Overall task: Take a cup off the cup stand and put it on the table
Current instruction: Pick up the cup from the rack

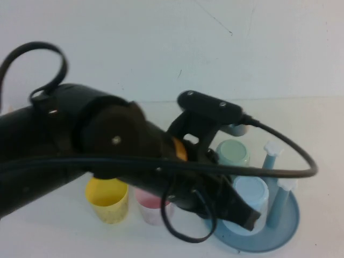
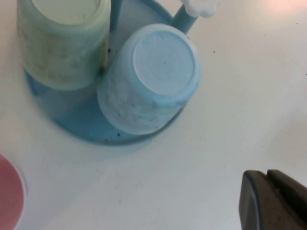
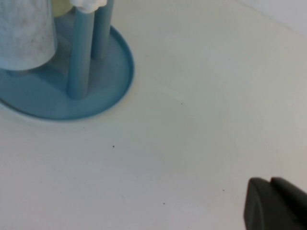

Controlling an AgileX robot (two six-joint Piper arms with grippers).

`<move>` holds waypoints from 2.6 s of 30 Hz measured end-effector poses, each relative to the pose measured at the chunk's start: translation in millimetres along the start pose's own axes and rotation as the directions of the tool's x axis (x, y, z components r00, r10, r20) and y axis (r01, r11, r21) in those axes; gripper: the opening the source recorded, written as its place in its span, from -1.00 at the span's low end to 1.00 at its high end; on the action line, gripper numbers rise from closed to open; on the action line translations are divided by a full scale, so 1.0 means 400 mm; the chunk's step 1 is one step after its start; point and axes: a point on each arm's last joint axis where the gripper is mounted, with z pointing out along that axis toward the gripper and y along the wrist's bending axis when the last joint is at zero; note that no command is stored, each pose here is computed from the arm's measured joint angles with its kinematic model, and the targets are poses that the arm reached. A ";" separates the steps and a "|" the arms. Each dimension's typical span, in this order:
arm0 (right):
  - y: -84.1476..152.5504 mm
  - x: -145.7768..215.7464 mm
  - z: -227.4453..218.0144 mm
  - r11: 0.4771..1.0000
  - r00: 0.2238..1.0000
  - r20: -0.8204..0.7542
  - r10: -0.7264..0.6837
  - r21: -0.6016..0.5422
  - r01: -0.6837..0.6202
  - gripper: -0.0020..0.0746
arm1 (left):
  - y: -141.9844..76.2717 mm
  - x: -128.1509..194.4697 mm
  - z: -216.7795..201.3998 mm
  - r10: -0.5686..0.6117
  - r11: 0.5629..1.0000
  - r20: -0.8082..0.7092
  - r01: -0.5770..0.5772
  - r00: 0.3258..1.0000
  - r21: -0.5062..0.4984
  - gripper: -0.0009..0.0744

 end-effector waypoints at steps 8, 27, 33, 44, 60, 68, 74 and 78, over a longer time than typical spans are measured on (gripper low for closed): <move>0.000 0.000 0.000 1.000 1.000 0.001 0.000 0.000 0.000 -0.95 | -0.047 -0.078 0.104 0.117 0.972 -0.141 -0.142 0.983 -0.187 -0.87; 0.000 -0.001 0.000 1.000 1.000 0.003 -0.001 0.000 0.001 -0.95 | -0.047 -0.141 0.270 0.079 0.957 -0.217 -0.135 0.973 -0.258 0.85; 0.000 -0.001 0.000 1.000 1.000 0.003 -0.001 0.000 0.001 -0.95 | -0.039 -0.146 0.274 0.034 0.948 -0.189 -0.092 0.981 -0.304 0.83; 0.000 -0.001 0.000 1.000 1.000 0.003 -0.003 0.000 0.003 -0.95 | -0.038 -0.151 0.277 -0.011 0.948 -0.155 -0.039 0.988 -0.316 0.83; 0.000 -0.001 0.000 1.000 1.000 0.005 -0.003 0.001 0.003 -0.95 | -0.035 -0.148 0.286 -0.026 0.947 -0.158 -0.026 0.987 -0.319 0.83; 0.000 -0.001 0.000 1.000 1.000 0.005 -0.003 0.001 0.003 -0.95 | -0.024 -0.131 0.332 -0.043 0.945 -0.218 -0.031 0.975 -0.326 0.82; 0.000 -0.001 0.000 1.000 1.000 0.005 -0.003 0.001 0.003 -0.95 | -0.023 -0.129 0.331 -0.039 0.943 -0.226 -0.039 0.973 -0.331 0.49; 0.000 -0.001 0.000 1.000 1.000 0.005 -0.003 0.001 0.003 -0.95 | -0.021 -0.130 0.324 -0.041 0.937 -0.243 -0.047 0.969 -0.346 0.49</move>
